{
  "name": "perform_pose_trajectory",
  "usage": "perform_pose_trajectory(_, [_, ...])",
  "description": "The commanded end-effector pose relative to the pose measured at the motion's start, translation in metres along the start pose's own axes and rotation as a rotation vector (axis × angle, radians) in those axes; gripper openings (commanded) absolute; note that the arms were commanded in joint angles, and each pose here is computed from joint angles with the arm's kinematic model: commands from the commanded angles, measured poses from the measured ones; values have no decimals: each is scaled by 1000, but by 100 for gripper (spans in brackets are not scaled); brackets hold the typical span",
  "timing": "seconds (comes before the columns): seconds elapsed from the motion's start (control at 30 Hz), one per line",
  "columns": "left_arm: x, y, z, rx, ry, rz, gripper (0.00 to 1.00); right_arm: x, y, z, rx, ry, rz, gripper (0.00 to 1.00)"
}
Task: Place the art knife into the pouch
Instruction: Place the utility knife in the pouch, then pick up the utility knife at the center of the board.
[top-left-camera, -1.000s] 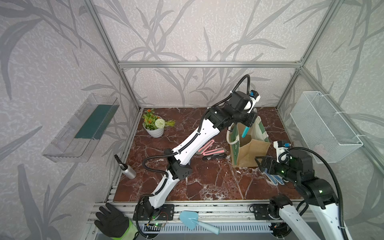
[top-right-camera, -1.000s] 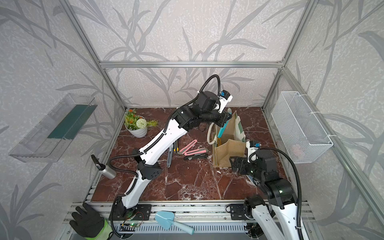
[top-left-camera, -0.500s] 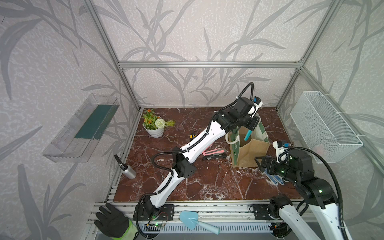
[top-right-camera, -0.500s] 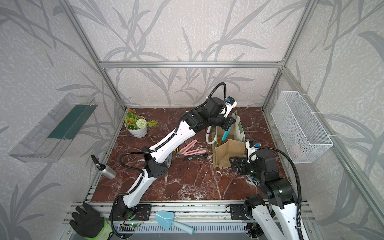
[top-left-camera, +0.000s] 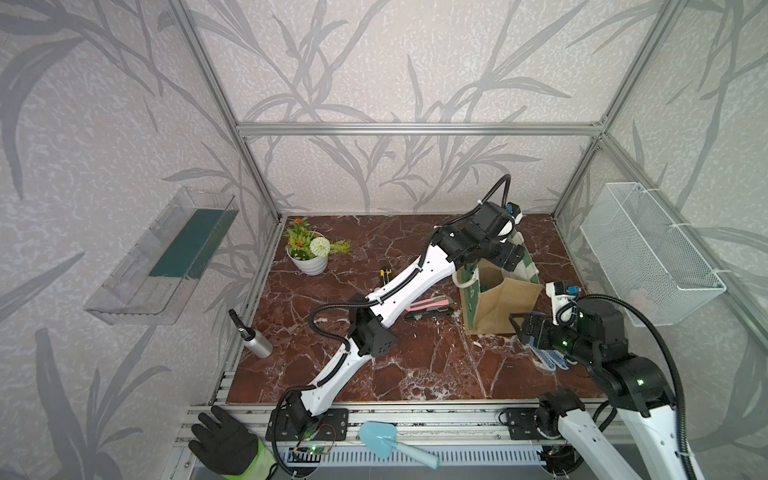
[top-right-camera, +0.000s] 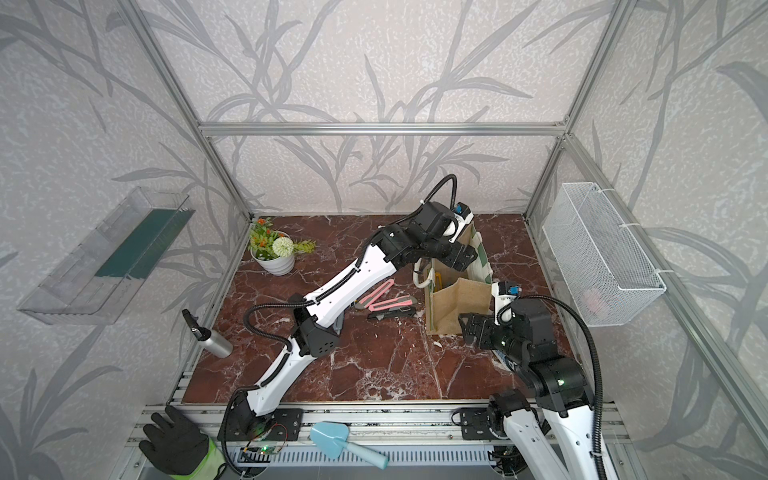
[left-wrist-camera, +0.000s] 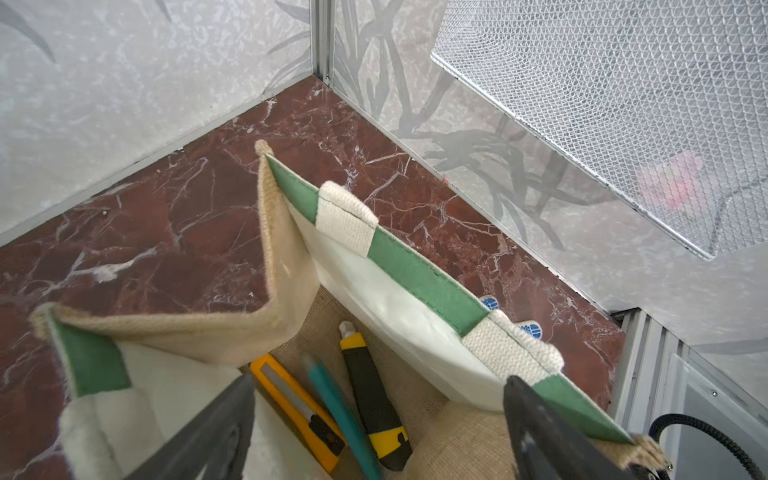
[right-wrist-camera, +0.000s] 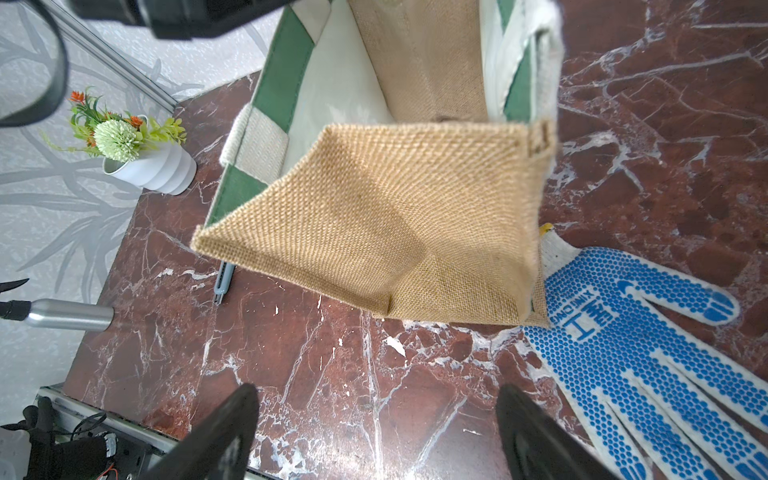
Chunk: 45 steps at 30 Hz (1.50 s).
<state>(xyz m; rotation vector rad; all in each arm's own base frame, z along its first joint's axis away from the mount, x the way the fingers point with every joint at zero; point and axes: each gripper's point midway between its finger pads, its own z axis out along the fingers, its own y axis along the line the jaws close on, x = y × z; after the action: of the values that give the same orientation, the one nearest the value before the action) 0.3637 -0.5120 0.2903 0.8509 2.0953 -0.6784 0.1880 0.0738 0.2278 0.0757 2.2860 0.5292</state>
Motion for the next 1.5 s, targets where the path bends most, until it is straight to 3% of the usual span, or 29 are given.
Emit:
perform_pose_trajectory(0.0, [-30, 13, -66, -127, -68, 31, 93, -5, 4, -2, -11, -6, -15, 90])
perform_pose_trajectory(0.17, [-15, 72, -117, -470, -20, 40, 93, -12, 9, -6, -28, -20, -30, 90])
perform_pose_trajectory(0.27, [10, 107, -145, -611, 45, 9, 87, -15, 10, -8, -24, -24, -39, 90])
perform_pose_trajectory(0.4, [57, 150, -170, -671, 99, -125, 74, -19, 14, -10, -37, -26, -48, 90])
perform_pose_trajectory(0.67, [173, 234, -211, -833, 205, -368, 63, -20, 16, -5, -48, -9, -60, 90])
perform_pose_trajectory(0.87, [249, 266, -192, -774, 296, -562, 59, -18, 11, 5, -33, -8, -55, 90])
perform_pose_trajectory(0.97, [271, 273, -177, -760, 353, -585, 57, -14, 7, 9, -25, -3, -55, 90])
perform_pose_trajectory(1.13, [297, 282, -152, -734, 440, -608, 52, -11, 1, 7, 8, 6, -60, 90])
perform_pose_trajectory(1.47, [316, 281, -114, -640, 514, -623, 48, -8, -6, 8, 47, 19, -53, 90])
